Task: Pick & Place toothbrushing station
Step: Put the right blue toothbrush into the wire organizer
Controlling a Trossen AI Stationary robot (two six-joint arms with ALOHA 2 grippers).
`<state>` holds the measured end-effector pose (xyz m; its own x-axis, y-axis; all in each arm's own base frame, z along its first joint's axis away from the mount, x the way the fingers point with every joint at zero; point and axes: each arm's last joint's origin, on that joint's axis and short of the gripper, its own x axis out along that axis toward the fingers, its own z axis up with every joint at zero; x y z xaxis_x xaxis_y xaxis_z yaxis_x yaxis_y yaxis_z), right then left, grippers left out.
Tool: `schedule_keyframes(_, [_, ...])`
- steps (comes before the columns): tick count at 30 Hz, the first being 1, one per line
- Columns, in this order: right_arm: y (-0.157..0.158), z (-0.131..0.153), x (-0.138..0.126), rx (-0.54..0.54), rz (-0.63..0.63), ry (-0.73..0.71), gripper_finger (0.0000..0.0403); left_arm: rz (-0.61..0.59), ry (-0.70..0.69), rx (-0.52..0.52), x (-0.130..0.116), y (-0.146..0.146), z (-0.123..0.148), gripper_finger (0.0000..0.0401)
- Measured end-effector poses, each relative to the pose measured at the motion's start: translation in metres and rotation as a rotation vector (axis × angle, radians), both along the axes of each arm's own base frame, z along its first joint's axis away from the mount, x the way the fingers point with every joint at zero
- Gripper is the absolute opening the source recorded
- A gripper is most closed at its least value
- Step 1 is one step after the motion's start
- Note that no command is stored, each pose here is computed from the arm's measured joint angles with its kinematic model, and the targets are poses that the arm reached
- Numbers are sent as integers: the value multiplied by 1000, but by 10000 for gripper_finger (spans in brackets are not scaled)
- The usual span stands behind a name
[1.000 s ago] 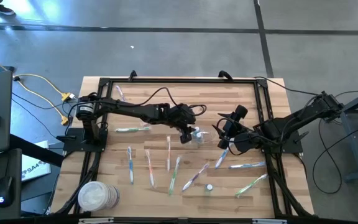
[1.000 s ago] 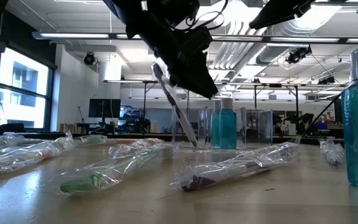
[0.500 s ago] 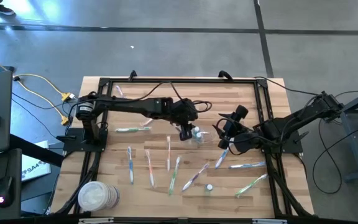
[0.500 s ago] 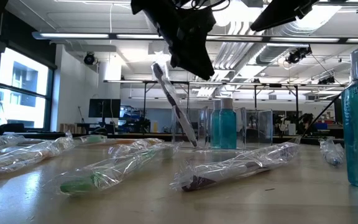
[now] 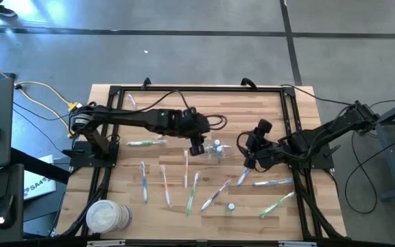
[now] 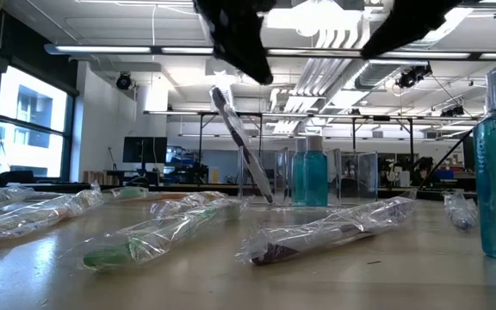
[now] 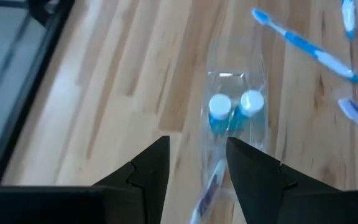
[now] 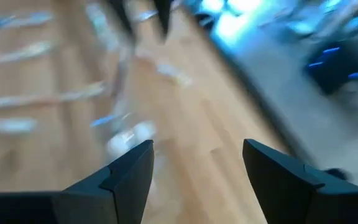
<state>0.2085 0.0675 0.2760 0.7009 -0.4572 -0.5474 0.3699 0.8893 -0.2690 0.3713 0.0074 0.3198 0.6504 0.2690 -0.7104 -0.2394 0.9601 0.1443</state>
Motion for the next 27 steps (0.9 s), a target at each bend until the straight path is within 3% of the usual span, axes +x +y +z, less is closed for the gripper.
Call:
schedule_keyframes(5, [6,-8,-5,210,186,159,240,14,15,58,-17,-20,13,157])
schedule_keyframes(9, [19,-12,-6,383,362,248,240,92,102,107,-35,-34,14,157])
schedule_keyframes(13, [31,-14,-9,456,451,281,240,194,158,169,-53,-47,14,157])
schedule_keyframes(18, [38,-23,-13,579,346,364,240,213,201,190,-65,-63,11,157])
schedule_keyframes(27, [41,-44,-27,705,-24,585,240,242,232,188,-73,-71,7,157])
